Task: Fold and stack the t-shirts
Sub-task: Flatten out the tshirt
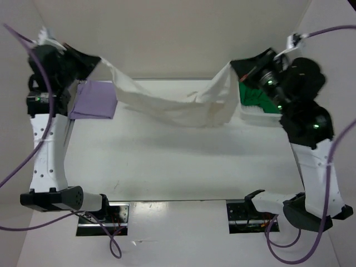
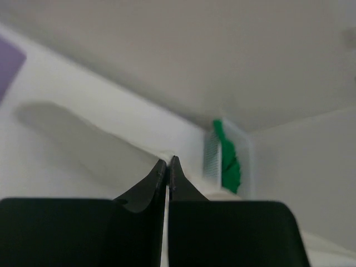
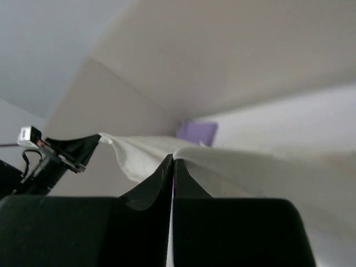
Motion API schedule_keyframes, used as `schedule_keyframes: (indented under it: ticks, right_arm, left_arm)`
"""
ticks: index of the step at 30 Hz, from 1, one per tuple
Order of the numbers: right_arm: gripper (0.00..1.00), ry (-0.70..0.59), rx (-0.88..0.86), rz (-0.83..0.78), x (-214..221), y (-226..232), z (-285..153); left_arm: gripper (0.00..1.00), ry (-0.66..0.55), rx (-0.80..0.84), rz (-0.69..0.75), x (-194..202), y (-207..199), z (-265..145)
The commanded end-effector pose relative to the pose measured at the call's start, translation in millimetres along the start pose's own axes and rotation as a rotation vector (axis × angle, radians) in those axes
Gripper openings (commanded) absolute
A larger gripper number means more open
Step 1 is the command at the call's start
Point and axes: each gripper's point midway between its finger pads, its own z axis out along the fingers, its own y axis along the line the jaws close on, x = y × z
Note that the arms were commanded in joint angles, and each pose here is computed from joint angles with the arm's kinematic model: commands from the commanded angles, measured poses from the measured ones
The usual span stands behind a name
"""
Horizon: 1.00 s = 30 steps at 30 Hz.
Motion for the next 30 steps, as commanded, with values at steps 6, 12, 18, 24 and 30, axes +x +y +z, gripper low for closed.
schedule_keyframes:
  ticks: [6,12,18,24,30]
  right_arm:
    - [0.0,-0.46,-0.158,-0.175,-156.6,102.5,-108.8]
    - [0.0,-0.551,-0.08,-0.236,-176.2,96.1,-85.7]
    - [0.0,-0.347,0.111,-0.379,-114.1,32.5,33.7]
    - [0.0,-0.134,0.043,-0.355,-96.0,-25.3,139.1]
    - [0.0,-0.257,-0.078,-0.273,-140.4,1.8,152.5]
  left_arm:
    - [0.0,-0.43,0.238,0.124,-134.1,-125.6,-125.6]
    - [0.0,-0.453,0.203,0.103,-142.7,-120.0,-117.2]
    - [0.0,-0.337,0.073,0.065,-117.2,-63.5,-46.6]
    - [0.0,-0.168,-0.08,-0.005,-70.7,24.4,54.1]
    - [0.0,-0.121,-0.043,-0.058,-84.0,31.5,101.6]
